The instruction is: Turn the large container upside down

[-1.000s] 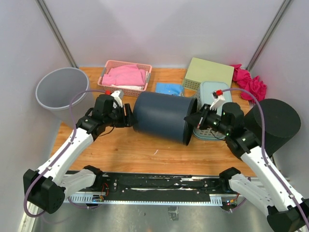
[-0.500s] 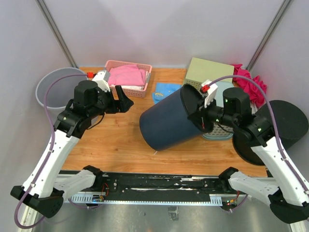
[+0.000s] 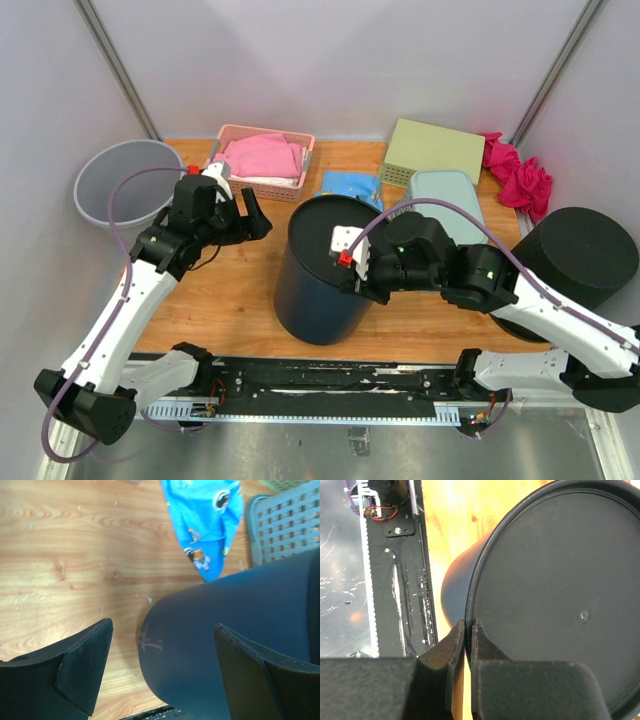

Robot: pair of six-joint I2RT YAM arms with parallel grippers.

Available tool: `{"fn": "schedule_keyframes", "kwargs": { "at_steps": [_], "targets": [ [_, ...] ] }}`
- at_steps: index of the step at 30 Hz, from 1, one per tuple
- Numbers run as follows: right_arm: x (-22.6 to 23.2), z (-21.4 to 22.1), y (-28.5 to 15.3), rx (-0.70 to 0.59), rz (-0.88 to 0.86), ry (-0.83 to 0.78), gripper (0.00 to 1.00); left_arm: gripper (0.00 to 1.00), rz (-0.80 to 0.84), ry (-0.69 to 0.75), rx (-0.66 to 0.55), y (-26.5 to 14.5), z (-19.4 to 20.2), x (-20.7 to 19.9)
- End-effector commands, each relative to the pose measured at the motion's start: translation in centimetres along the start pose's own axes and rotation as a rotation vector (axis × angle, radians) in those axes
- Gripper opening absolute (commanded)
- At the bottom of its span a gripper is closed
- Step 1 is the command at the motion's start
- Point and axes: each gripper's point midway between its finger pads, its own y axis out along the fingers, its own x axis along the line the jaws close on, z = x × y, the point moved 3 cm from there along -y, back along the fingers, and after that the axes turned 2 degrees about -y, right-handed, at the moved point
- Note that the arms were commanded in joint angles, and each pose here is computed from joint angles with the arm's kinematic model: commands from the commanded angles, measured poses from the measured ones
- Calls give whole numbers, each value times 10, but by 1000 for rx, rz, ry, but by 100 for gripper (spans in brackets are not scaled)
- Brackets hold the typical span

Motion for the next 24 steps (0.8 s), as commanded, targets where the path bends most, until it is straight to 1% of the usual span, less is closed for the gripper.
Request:
{"fn": "schedule_keyframes", "kwargs": {
  "at_steps": [1,4,5,7,8,10,12,14,16,17,20,22,24],
  "targets": [
    [12,36,5,177,-31,23,0,86,-45,-52,15,15,8,14],
    [13,50,1,227,-9,57,2,86,-22,-34,41,20,14,14],
    [14,55,-1,243,-2,65,13,85,-5,-28,54,22,16,12],
    [15,61,-7,265,8,83,39,85,28,-23,91,27,24,9],
    [16,64,-10,272,10,89,49,85,44,-25,112,30,28,8],
    [18,65,-16,270,14,101,61,85,71,-33,148,36,37,7],
    [19,61,-22,250,14,106,66,85,98,-43,177,43,45,5],
    [18,53,-30,214,23,102,69,85,112,-57,195,50,51,4],
    [10,39,-43,149,80,90,73,85,137,-64,211,56,55,1],
    [4,34,-49,120,125,87,75,85,145,-65,214,60,57,-1],
    [-23,18,-73,23,330,112,88,85,165,-53,215,72,58,-12],
    [-39,13,-85,-7,461,133,93,85,190,-35,230,80,62,-26],
    [-53,11,-94,-23,572,159,95,85,238,5,263,83,72,-49]
  ]
}}
